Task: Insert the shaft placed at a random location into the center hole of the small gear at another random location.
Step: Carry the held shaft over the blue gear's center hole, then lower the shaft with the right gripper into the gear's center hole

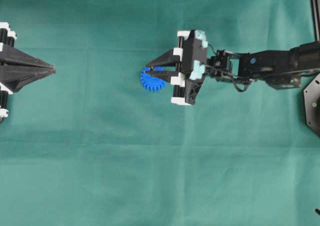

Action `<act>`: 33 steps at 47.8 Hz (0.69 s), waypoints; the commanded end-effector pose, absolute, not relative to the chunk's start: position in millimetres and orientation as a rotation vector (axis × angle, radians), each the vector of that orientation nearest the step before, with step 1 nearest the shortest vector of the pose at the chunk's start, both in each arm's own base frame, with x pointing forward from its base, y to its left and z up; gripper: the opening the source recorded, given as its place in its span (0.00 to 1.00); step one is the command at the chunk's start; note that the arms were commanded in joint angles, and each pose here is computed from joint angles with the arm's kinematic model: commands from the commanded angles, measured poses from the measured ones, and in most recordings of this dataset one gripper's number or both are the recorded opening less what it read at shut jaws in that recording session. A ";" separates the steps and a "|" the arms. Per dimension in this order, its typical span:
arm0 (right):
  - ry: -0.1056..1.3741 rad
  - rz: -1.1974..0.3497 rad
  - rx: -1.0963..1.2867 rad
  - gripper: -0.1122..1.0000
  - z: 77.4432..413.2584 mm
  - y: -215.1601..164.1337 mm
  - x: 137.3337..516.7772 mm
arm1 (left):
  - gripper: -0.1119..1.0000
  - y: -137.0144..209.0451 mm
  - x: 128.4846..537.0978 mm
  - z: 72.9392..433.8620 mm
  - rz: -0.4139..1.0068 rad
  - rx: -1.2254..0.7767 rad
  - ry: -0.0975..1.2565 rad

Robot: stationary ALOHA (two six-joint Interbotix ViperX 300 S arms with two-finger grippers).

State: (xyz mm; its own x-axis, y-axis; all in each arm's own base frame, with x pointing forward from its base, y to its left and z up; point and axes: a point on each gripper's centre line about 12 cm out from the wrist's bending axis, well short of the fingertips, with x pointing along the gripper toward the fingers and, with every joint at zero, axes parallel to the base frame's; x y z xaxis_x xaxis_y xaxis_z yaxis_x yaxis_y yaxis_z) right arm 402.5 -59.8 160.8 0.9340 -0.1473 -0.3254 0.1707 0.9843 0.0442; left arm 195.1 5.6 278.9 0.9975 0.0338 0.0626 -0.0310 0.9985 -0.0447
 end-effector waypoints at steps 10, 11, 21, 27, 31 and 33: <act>0.266 -0.160 0.065 0.23 175.9 -59.1 400.9 | 0.10 6.4 196.2 282.6 0.036 -0.045 -0.074; 0.265 -0.160 0.064 0.23 175.2 -59.1 401.2 | 0.10 6.4 196.2 282.6 0.036 -0.045 -0.074; 0.281 -0.165 0.074 0.23 156.3 -60.0 404.3 | 0.10 6.1 196.2 282.6 0.034 -0.045 -0.074; 0.294 -0.169 0.082 0.23 146.4 -60.0 405.9 | 0.10 6.1 196.2 282.6 0.034 -0.045 -0.074; 0.301 -0.172 0.086 0.23 143.4 -60.2 405.5 | 0.10 6.1 196.2 282.6 0.034 -0.045 -0.074; 0.303 -0.173 0.087 0.23 142.8 -60.3 405.5 | 0.10 6.1 196.2 282.6 0.034 -0.045 -0.074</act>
